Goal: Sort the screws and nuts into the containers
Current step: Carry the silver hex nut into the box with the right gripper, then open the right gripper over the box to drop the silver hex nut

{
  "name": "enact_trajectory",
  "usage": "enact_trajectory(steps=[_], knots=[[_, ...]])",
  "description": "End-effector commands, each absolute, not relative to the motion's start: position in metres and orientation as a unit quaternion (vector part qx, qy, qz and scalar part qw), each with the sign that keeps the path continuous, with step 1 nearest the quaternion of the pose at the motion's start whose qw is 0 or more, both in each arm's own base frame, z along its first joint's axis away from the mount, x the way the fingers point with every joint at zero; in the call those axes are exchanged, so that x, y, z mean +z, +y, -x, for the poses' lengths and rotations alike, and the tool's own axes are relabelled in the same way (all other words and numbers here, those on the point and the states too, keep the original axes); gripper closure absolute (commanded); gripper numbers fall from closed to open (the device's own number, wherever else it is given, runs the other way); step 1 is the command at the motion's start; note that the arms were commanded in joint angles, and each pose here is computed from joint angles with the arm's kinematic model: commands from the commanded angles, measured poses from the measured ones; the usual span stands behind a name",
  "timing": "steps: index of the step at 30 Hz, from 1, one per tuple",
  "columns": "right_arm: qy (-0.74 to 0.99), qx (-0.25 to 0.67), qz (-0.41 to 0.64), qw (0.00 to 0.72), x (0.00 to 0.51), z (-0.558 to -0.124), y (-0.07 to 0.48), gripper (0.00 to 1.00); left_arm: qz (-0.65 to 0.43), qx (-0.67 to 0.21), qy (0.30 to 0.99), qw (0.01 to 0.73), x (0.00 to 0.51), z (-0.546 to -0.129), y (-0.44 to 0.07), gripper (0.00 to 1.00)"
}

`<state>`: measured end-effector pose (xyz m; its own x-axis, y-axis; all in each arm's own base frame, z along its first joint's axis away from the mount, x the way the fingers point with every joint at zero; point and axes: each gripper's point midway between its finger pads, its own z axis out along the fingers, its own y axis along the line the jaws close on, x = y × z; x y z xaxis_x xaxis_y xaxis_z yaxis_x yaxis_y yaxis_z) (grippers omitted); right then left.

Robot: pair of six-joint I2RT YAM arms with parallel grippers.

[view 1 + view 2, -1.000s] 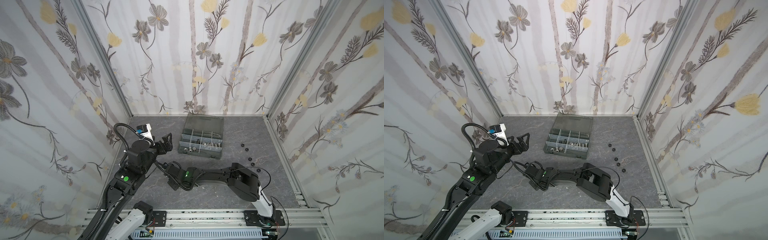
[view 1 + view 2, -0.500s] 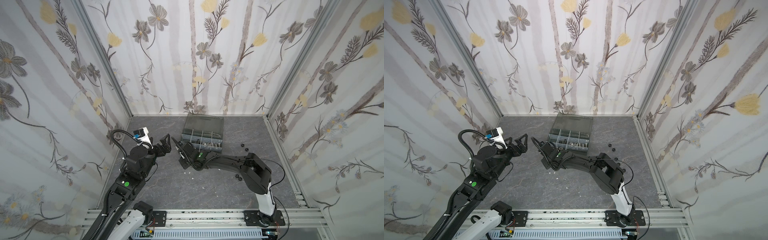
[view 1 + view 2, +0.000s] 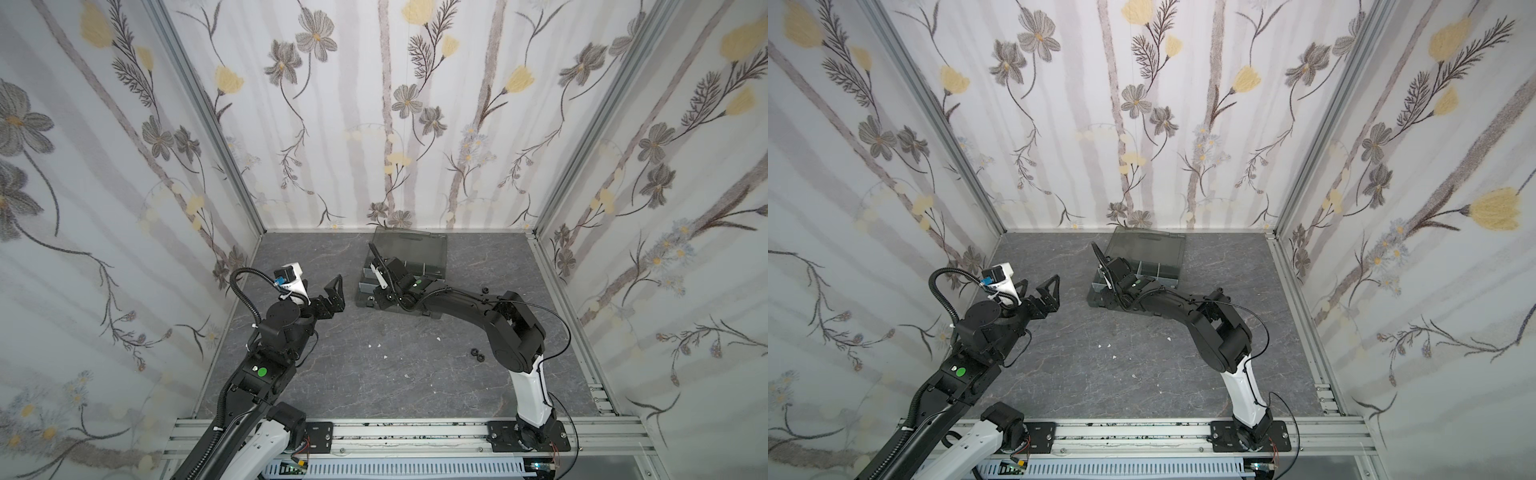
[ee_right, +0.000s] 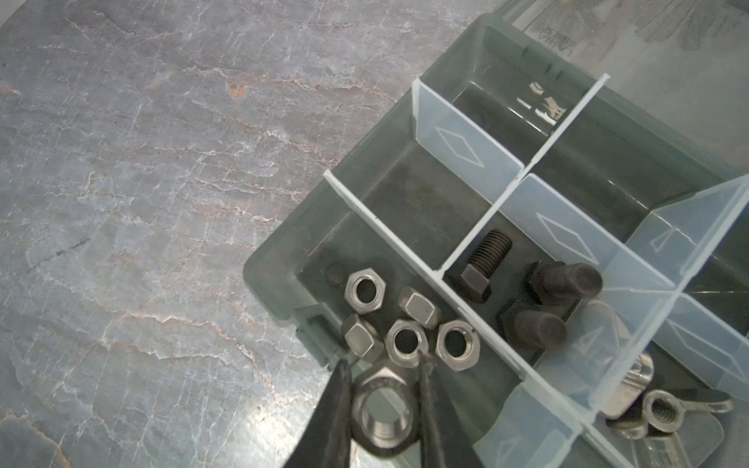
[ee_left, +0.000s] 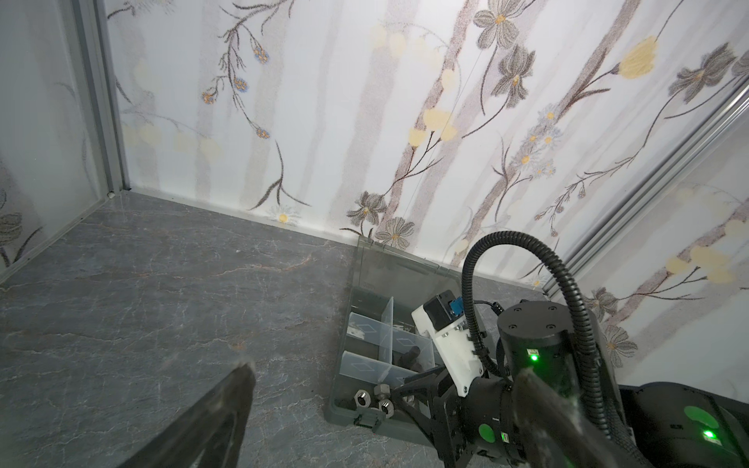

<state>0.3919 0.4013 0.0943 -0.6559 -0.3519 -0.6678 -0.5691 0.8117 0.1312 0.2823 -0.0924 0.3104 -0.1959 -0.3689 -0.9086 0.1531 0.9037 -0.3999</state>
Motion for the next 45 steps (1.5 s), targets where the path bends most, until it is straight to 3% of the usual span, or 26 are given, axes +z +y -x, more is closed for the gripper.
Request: enact_trajectory(steps=[1, 5, 17, 34, 45], knots=[[0.888, 0.187, 0.251, 0.337, 0.100, -0.407, 0.404, 0.85, 0.060, -0.213, 0.737, 0.638, 0.315, -0.286, -0.098, 0.00], [0.888, 0.191, 0.249, 0.336, 0.097, -0.412, 0.405, 0.81, 0.060, -0.207, 0.753, 0.622, 0.304, -0.293, -0.101, 0.00], [0.884, 0.200, 0.235, 0.351, 0.109, -0.414, 0.390, 0.56, -0.026, -0.242, 0.794, 0.558, 0.282, -0.299, -0.140, 0.00], [0.853, 0.275, 0.133, 0.424, 0.179, -0.376, 0.286, 0.48, -0.131, -0.259, 0.812, 0.507, 0.263, -0.283, -0.217, 0.04], [0.820, 0.311, 0.049, 0.478, 0.206, -0.339, 0.197, 0.42, -0.250, -0.275, 0.798, 0.474, 0.230, -0.262, -0.299, 0.05]])
